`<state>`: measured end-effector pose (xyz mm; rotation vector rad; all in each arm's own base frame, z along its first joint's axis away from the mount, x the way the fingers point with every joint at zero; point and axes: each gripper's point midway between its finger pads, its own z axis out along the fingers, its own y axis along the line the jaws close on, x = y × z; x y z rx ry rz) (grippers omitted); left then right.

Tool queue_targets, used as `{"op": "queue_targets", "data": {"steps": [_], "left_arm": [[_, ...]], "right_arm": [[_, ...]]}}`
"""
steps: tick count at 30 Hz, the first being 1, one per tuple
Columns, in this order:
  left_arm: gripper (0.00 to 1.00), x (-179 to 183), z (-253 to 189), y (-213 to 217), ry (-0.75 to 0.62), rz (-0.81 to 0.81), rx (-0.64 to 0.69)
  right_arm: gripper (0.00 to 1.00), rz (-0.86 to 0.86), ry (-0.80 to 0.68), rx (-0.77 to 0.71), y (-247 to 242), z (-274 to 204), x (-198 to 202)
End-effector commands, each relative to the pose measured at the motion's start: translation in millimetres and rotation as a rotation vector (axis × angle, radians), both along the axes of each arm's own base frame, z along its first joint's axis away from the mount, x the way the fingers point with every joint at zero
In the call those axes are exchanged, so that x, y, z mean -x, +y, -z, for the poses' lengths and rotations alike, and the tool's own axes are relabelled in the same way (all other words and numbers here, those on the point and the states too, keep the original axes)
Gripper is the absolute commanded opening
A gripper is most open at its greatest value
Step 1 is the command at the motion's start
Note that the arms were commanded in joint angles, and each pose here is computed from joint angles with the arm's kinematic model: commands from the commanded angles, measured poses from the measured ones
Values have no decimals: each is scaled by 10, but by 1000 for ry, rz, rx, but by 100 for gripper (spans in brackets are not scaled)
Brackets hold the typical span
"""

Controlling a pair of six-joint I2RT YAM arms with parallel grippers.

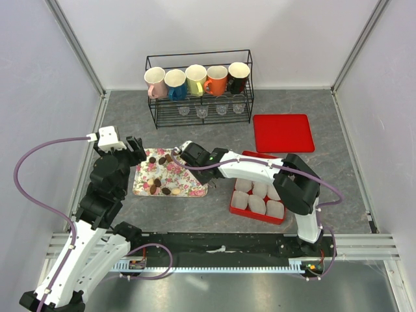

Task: Pack the chocolate
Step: Pick up the fake chocolate from the plate.

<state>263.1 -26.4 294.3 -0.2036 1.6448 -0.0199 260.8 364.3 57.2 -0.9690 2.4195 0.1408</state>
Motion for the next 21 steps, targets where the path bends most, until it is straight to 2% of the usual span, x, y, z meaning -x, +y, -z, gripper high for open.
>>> {"op": "queue_targets", "data": {"steps": [1,4,10,21], "left_arm": [[74,-18,-45,-5,-23,-4,26],[74,-18,-45,-2,-23,-5,26],[74,-16,-49,-1,-24,-5,27],[74,-18,-45,-9,-23,-2,26]], "right_arm": [[23,0,-53,-39,122,-161,-137],[15,-5,-48,-45,98,-192,-103],[8,-18,-46,-100,36,-417,12],[7,-20,-40,-166,-181,-743,220]]}}
